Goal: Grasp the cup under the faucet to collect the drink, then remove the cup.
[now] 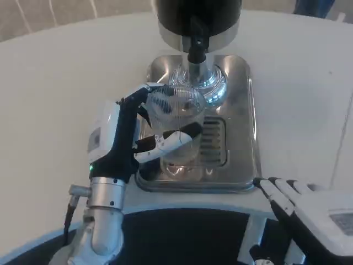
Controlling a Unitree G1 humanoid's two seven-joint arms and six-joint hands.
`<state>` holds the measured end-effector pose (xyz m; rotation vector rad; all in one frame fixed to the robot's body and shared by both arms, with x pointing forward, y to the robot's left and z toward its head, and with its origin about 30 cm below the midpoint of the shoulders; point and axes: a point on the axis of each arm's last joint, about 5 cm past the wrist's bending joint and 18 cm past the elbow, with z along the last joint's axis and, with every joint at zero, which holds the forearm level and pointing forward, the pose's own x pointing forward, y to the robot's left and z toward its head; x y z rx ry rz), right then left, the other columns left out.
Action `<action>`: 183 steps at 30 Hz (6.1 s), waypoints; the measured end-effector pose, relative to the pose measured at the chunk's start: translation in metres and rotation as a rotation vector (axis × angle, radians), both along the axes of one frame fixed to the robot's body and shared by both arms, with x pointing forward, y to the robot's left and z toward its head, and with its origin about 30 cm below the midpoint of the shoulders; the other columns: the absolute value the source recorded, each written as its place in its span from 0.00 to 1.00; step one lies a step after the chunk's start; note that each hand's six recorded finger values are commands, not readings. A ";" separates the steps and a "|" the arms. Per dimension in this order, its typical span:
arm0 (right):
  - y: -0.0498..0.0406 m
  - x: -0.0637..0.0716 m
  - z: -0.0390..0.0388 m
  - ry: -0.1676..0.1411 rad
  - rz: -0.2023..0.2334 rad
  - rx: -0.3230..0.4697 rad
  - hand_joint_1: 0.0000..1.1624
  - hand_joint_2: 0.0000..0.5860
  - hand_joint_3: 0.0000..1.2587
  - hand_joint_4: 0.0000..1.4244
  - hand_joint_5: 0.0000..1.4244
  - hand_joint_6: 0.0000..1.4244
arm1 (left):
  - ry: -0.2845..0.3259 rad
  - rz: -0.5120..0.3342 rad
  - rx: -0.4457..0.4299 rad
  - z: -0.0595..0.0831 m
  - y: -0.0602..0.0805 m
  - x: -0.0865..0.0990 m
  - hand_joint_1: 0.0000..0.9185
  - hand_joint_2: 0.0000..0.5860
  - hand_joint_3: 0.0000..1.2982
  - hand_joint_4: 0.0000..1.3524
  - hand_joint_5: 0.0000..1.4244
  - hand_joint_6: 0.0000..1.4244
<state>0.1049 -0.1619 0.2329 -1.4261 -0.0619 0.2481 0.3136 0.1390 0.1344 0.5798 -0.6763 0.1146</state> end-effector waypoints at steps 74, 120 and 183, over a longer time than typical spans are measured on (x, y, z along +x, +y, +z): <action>0.0037 0.021 0.0024 -0.002 0.052 0.029 0.33 0.75 0.01 0.00 0.00 0.01 | -0.029 -0.001 -0.036 0.018 0.017 0.010 0.22 0.09 0.24 0.22 0.44 0.69; 0.0032 0.062 0.0296 -0.283 0.075 0.851 0.25 0.85 0.00 0.00 0.00 0.01 | 0.047 -0.035 0.571 0.009 0.128 -0.101 0.13 0.15 0.14 0.13 0.18 0.24; 0.0554 0.118 0.0659 -0.100 0.322 0.918 0.13 0.85 0.00 0.00 0.00 0.01 | 0.126 0.017 0.604 0.016 0.137 -0.112 0.11 0.15 0.14 0.12 0.17 0.23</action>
